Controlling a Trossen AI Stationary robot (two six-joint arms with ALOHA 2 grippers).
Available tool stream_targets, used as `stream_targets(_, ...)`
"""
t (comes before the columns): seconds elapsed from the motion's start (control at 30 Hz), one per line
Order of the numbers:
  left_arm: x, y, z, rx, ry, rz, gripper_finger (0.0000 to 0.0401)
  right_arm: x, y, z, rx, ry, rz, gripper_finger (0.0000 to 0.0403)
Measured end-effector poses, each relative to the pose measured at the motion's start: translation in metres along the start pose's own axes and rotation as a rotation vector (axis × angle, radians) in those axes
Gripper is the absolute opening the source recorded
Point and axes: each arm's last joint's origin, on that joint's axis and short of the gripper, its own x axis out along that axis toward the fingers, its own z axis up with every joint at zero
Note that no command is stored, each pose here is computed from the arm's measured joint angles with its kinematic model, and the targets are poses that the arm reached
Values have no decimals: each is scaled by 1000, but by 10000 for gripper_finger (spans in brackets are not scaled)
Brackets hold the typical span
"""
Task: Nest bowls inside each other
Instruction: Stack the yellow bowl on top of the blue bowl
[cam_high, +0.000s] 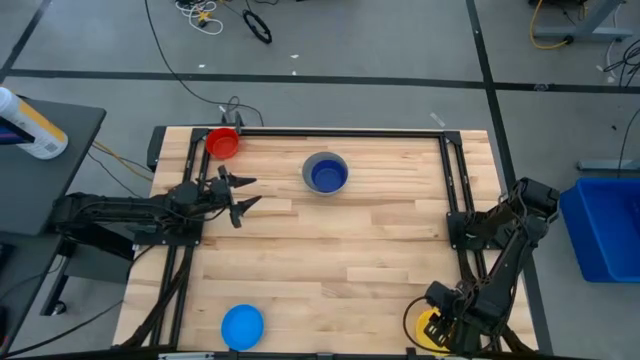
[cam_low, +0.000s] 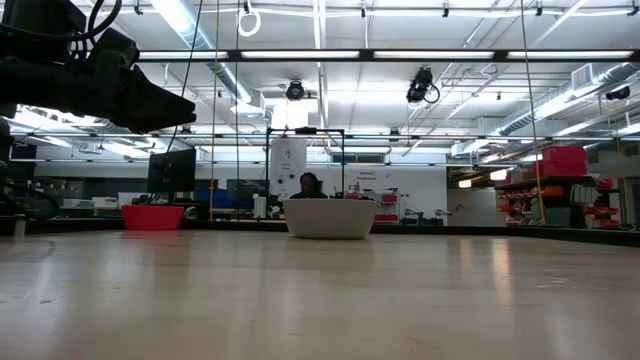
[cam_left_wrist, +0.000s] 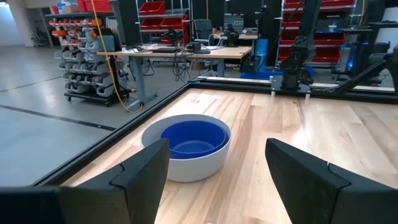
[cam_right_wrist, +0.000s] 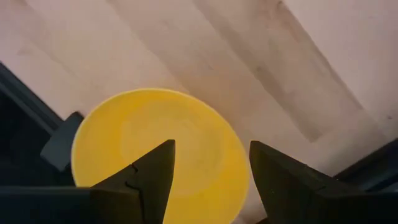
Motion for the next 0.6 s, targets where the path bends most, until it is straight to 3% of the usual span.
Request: stream_targets(0.6,0,-1,0,-8,0,-26,274,4,1,0,-4,-6,-15,213)
